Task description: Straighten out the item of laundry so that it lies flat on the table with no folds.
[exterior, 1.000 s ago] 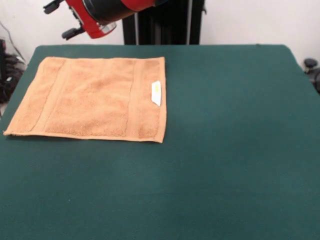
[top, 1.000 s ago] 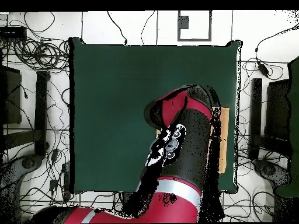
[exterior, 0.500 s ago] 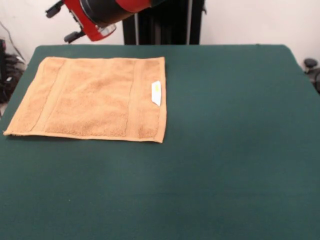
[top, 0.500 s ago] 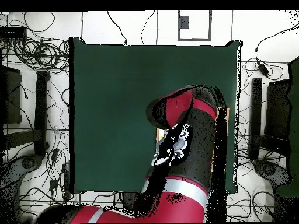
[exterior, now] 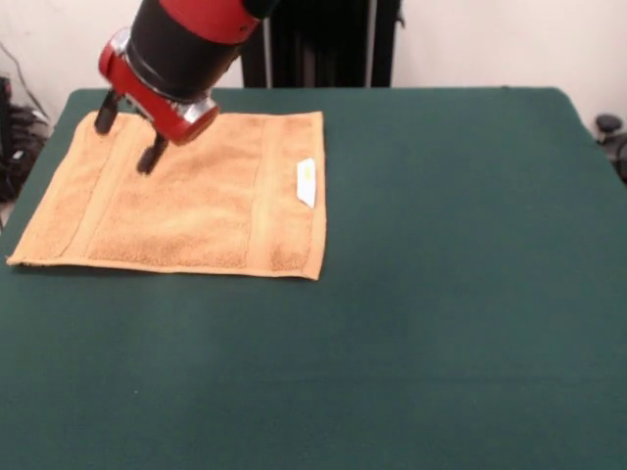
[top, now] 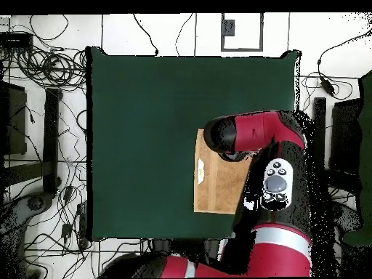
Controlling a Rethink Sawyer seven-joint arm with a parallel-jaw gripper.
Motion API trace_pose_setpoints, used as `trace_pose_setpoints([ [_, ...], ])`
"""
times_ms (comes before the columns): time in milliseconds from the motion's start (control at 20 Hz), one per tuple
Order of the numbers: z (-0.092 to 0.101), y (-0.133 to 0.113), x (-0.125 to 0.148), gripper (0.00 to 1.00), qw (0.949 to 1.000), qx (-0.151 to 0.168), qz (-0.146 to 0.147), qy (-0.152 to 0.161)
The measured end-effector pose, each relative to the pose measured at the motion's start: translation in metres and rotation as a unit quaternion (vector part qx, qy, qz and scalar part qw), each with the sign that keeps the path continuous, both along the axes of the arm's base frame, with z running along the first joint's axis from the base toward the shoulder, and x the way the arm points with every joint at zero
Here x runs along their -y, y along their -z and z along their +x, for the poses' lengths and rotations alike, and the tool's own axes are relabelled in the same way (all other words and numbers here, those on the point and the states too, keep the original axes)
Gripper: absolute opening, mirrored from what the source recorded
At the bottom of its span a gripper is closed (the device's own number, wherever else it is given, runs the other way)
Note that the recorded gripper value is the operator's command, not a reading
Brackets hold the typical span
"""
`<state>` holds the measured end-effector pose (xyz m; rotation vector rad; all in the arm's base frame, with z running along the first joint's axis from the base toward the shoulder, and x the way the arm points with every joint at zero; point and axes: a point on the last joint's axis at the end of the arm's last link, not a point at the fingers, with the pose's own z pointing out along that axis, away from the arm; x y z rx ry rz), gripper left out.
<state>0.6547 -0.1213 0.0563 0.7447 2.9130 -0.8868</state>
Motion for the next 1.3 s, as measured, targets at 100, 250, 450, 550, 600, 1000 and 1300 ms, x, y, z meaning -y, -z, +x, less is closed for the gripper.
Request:
trace_pose_setpoints([
  [100,0.007,0.003,0.0,1.0,0.9996,0.022,0.017,-0.003],
  [250,0.015,0.011,-0.001,1.0,0.9979,0.04,0.049,0.01],
  [450,0.018,0.02,-0.003,1.0,0.9958,0.043,0.077,0.025],
  [550,0.018,0.025,-0.003,1.0,0.9947,0.043,0.088,0.03],
  [600,0.018,0.026,-0.004,1.0,0.9945,0.043,0.091,0.031],
  [1000,0.018,0.031,-0.024,1.0,0.9931,0.052,0.104,0.016],
  [1300,0.015,0.031,-0.025,1.0,0.9921,0.051,0.111,0.026],
])
